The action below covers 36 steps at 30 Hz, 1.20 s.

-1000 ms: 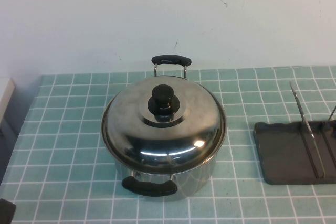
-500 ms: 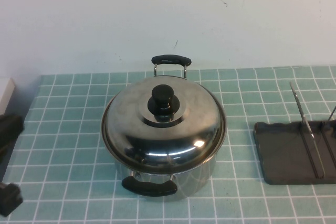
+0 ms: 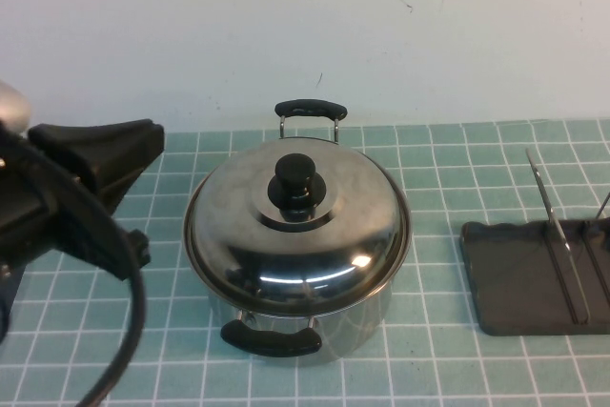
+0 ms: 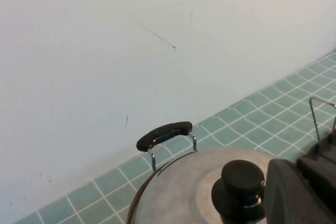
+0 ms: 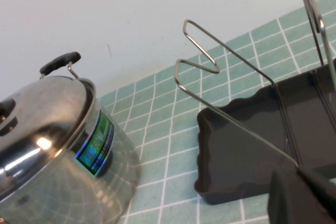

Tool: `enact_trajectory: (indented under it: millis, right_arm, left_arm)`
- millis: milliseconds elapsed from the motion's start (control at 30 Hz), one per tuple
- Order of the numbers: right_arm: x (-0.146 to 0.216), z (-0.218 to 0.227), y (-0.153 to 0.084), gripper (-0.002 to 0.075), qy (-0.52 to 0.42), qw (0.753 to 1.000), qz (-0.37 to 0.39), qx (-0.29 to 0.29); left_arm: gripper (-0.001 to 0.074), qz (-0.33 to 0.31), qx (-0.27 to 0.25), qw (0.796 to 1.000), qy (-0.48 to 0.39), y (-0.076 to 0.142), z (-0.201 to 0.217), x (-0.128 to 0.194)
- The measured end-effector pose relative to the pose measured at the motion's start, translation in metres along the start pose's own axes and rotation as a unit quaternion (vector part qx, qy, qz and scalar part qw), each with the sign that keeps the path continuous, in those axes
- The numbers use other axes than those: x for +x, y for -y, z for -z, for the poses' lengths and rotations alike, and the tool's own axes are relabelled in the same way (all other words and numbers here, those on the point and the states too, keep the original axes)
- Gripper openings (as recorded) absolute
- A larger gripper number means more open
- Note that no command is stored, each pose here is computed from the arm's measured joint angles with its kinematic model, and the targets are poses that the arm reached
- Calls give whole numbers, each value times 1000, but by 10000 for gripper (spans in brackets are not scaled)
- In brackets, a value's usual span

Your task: Put pot lid on rack

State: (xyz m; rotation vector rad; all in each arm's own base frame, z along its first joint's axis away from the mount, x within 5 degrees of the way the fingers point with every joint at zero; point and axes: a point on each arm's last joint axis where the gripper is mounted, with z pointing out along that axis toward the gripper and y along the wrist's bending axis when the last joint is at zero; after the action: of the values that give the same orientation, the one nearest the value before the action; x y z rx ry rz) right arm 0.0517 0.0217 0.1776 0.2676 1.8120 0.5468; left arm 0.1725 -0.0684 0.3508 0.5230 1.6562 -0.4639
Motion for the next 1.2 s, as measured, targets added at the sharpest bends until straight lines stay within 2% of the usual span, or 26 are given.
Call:
enact_trajectory:
  millis: [167, 233, 300, 467, 567, 667, 1000, 1067, 1167, 1200]
  right_arm:
    - [0, 0, 0, -3, 0, 1000, 4, 0]
    - [0, 0, 0, -3, 0, 1000, 5, 0]
    - [0, 0, 0, -3, 0, 1000, 5, 0]
    - [0, 0, 0, -3, 0, 1000, 6, 0]
    - [0, 0, 0, -3, 0, 1000, 6, 0]
    - [0, 0, 0, -3, 0, 1000, 6, 0]
    - [0, 0, 0, -3, 0, 1000, 6, 0]
    - [0, 0, 0, -3, 0, 1000, 6, 0]
    - [0, 0, 0, -3, -1, 1000, 6, -1]
    - [0, 0, 0, -3, -1, 1000, 6, -1]
  left_arm:
    - [8, -26, -27, 999, -27, 2, -35, 11]
    - [57, -31, -24, 998, -43, 4, -49, 16]
    - [159, -23, -15, 998, -56, 6, -62, 20]
    - [559, -12, 3, 996, -87, 4, -89, 32]
    - [652, -3, 9, 994, -108, 2, -106, 41]
    - [657, 5, 33, 992, -123, 2, -123, 49]
    - [544, 17, 62, 987, -150, -1, -159, 65]
    - [481, 19, 61, 986, -153, -1, -160, 66]
    - [328, 25, 56, 986, -153, -2, -161, 66]
    - [329, 25, 55, 986, -153, -2, -161, 65]
